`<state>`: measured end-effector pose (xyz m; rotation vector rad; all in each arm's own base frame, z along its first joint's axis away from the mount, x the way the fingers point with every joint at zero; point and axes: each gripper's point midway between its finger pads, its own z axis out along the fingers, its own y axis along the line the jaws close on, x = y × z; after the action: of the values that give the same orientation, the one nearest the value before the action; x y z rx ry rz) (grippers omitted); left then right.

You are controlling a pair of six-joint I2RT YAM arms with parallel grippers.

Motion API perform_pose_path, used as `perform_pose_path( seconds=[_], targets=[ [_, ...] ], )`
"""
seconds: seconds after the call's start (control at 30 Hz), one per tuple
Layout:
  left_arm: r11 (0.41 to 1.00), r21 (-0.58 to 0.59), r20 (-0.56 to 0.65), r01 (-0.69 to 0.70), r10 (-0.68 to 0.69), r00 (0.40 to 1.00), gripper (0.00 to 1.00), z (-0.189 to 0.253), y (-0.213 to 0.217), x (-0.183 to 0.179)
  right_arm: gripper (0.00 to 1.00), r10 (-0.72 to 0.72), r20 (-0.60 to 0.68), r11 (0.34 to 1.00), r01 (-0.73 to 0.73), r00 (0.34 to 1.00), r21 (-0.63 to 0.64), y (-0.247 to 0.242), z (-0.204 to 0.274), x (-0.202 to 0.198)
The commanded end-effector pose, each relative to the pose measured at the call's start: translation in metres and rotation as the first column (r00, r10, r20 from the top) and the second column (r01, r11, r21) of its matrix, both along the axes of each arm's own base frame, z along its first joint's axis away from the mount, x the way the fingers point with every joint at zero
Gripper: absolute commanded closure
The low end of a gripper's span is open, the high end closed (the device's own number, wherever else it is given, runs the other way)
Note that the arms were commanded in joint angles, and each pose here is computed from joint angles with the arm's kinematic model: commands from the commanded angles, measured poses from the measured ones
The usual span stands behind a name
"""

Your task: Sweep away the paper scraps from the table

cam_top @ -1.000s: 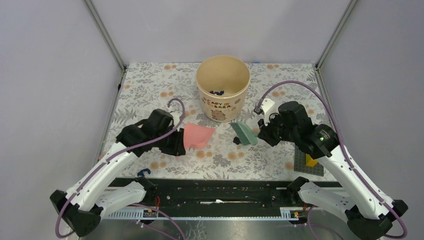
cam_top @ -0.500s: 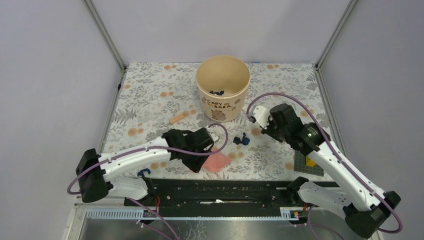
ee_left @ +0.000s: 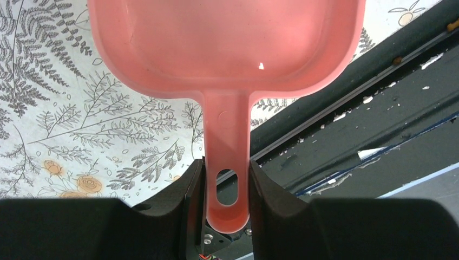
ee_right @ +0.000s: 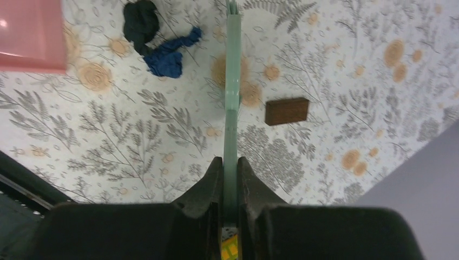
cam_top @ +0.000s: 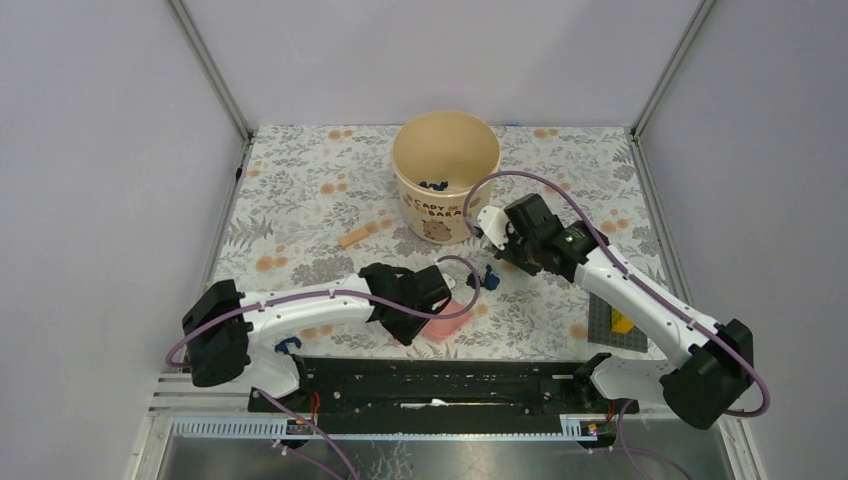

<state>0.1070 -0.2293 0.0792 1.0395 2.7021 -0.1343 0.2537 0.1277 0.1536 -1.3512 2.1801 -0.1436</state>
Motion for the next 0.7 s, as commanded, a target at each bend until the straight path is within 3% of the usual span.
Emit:
perform_pose_path(
  seconds=[0.0, 0.2, 0.37, 0.67],
  targets=[
    [0.997, -0.063, 0.041, 0.035, -0.033, 0.999, 1.0, 0.007, -0.026, 0.012, 1.0, 0.029, -0.052, 0.989, -0.021, 0.998, 0.143, 0.038, 0.003, 0.0],
    [0.996, -0.065, 0.026, 0.068, -0.067, 0.997, 1.0, 0.0, -0.043, 0.016, 1.0, 0.106, -0.159, 0.978, -0.074, 0.982, 0.196, 0.075, -0.011, -0.031],
    [0.994, -0.077, 0.03, 0.074, -0.072, 0.997, 1.0, -0.003, -0.053, 0.02, 1.0, 0.206, -0.351, 0.922, -0.061, 0.913, 0.383, 0.111, 0.009, -0.074],
    [0.986, -0.152, 0.092, 0.06, -0.046, 0.995, 1.0, 0.002, -0.053, 0.025, 1.0, 0.16, -0.252, 0.901, -0.037, 0.954, 0.432, 0.098, 0.064, -0.063]
  ],
)
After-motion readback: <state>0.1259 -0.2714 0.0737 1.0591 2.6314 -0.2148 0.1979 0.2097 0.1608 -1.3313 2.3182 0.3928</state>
